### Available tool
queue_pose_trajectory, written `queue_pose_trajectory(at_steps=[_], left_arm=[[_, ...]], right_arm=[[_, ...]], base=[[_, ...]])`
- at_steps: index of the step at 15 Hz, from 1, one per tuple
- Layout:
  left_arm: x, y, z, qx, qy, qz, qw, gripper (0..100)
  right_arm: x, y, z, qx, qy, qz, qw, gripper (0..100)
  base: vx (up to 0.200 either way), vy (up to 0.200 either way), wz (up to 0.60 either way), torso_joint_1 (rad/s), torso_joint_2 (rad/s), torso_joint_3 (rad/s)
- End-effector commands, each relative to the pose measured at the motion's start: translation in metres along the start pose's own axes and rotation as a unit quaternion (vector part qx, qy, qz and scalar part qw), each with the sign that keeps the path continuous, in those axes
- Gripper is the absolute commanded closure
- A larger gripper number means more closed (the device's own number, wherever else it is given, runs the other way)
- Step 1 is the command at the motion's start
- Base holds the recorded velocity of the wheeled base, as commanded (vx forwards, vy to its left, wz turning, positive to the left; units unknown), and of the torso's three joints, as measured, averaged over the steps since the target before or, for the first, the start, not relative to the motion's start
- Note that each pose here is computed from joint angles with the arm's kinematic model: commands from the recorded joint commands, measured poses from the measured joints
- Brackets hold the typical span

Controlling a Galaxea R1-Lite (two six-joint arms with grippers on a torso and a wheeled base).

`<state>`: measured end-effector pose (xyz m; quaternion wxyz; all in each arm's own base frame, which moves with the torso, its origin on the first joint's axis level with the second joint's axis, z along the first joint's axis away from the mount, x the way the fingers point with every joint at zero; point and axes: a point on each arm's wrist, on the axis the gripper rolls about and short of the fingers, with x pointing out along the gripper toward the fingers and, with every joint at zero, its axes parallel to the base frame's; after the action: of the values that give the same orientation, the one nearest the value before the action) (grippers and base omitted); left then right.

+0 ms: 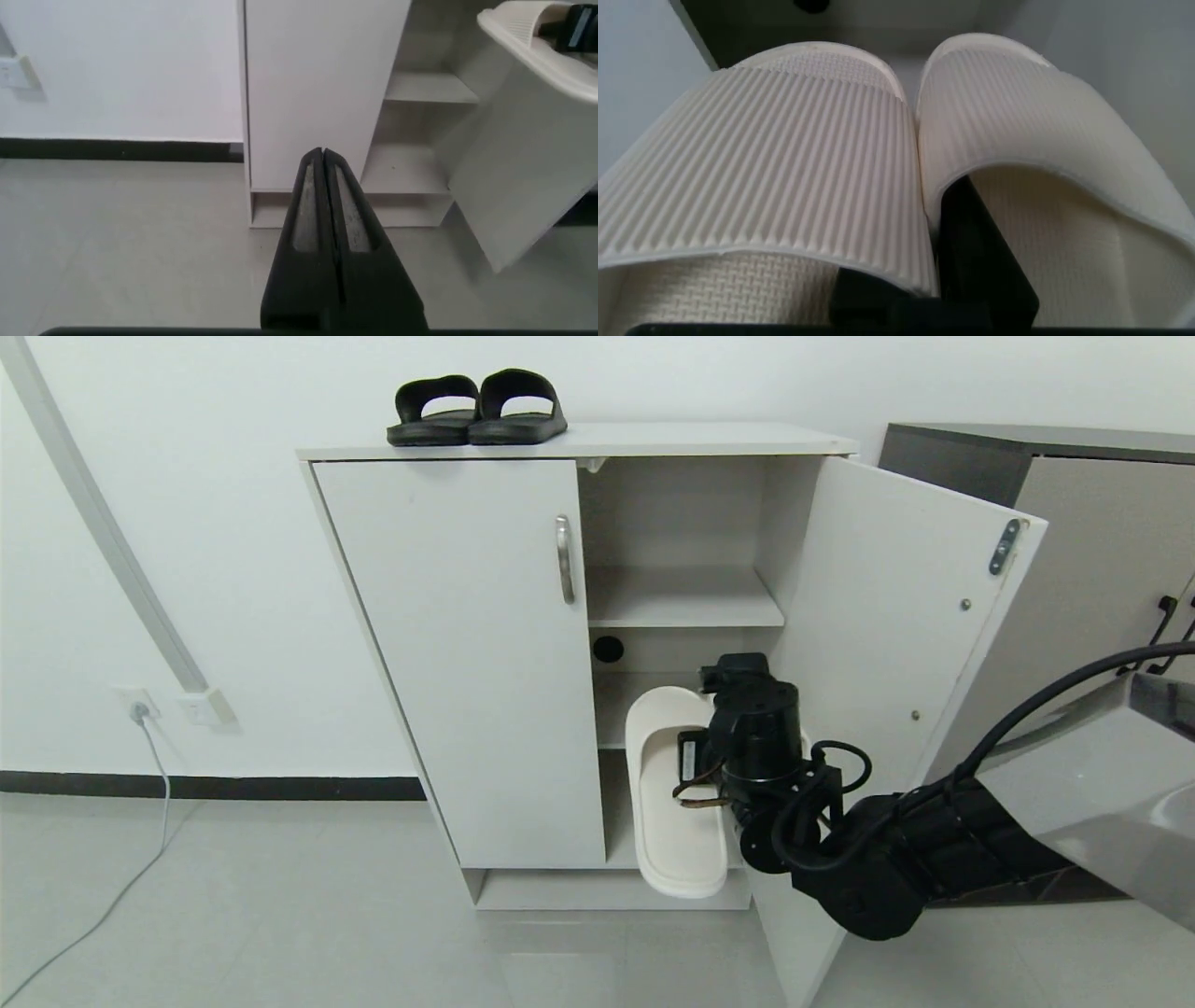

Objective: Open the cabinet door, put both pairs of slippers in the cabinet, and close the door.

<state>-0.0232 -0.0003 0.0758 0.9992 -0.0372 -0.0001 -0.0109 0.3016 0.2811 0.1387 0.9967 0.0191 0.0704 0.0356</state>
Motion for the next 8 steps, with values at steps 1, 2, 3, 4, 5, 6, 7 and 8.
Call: queue_pose_trajectory(at_steps=[1,2,3,4,5,6,7,8], left_arm=[[0.0,0.0,0.0,0.0,0.001,0.001,1.0,100],[0.0,0.0,0.0,0.0,0.0,0.001,1.0,100],[0.0,0.0,0.0,0.0,0.001,0.0,1.0,100],[0.0,0.0,0.0,0.0,0.0,0.001,1.0,100],[0.0,0.0,0.0,0.0,0.001,0.001,1.0,100],[0.0,0.0,0.0,0.0,0.001,0.001,1.0,100],[0.0,0.0,0.0,0.0,0.001,0.001,1.0,100],[0.0,0.0,0.0,0.0,0.0,0.001,1.0,100]], right_arm=[[-0.001,0.001,0.0,0.0,0.0,0.002,1.0,100],[0.0,0.001,-0.002,-0.002,0.002,0.001,1.0,100],[0.001,0.001,-0.003,-0.002,0.003,0.0,1.0,100],[0.004,-0.002,-0.006,-0.004,0.006,-0.005,1.0,100],[0.008,-0.005,-0.01,-0.006,0.009,-0.011,1.0,100],[0.011,-0.008,-0.012,-0.007,0.012,-0.016,1.0,100],[0.014,-0.012,-0.012,-0.008,0.014,-0.022,1.0,100],[0.016,-0.018,-0.016,-0.013,0.02,-0.03,0.999,100]], base=[[0.0,0.0,0.0,0.0,0.0,0.0],[0.0,0.0,0.0,0.0,0.0,0.0],[0.0,0.0,0.0,0.0,0.0,0.0],[0.0,0.0,0.0,0.0,0.0,0.0],[0.0,0.0,0.0,0.0,0.0,0.0],[0.0,0.0,0.0,0.0,0.0,0.0],[0.0,0.0,0.0,0.0,0.0,0.0],[0.0,0.0,0.0,0.0,0.0,0.0]])
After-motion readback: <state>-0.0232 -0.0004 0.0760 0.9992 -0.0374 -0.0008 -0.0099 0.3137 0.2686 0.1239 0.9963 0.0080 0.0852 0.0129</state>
